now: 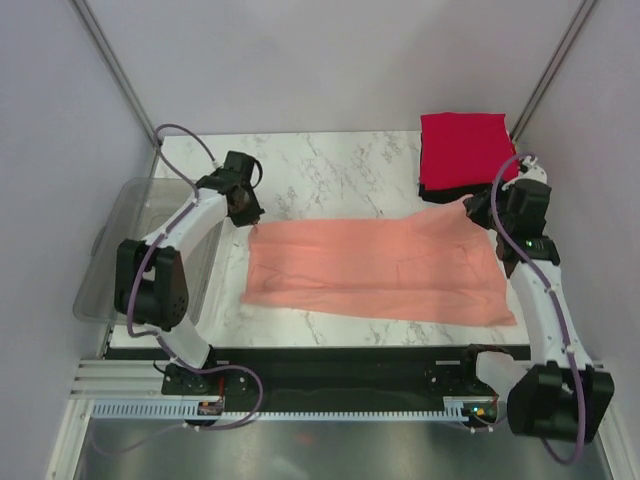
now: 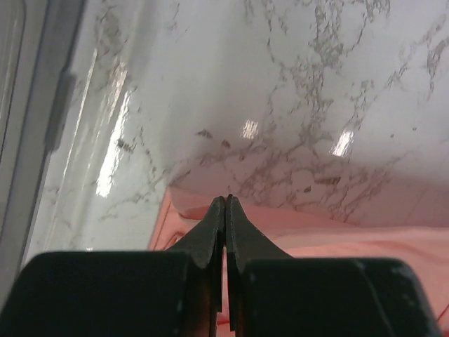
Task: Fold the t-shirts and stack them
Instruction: Fold the tshirt
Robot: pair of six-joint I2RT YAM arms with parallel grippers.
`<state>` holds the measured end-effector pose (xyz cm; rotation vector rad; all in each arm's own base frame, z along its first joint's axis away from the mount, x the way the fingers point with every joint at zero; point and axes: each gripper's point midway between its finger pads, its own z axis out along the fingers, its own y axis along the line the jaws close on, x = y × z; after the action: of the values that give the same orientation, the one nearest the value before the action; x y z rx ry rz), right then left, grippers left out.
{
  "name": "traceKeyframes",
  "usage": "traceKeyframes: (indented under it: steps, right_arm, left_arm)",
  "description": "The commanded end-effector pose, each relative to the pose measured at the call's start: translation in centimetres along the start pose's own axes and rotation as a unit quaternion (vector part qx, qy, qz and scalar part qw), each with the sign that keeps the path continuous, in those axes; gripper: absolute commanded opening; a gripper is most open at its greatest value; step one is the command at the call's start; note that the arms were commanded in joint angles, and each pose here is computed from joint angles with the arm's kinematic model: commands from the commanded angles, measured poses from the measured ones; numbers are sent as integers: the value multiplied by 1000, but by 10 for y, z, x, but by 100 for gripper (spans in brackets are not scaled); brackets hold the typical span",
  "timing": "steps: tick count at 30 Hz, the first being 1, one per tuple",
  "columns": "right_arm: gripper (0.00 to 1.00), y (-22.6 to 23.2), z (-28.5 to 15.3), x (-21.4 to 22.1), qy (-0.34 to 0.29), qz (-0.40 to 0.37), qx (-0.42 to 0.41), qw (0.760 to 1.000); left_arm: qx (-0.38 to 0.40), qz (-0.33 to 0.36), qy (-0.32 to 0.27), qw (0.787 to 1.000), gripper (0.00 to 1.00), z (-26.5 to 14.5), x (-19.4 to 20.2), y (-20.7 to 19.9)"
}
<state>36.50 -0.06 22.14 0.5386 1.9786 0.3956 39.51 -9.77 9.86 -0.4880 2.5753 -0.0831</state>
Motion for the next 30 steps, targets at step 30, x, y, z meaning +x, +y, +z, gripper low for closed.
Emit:
traceKeyframes:
  steps: [30]
  right_arm:
    - [0, -110, -115, 88, -191, 277, 154, 929]
  left_arm:
    - [-10, -92, -113, 989, 2, -37, 17, 69]
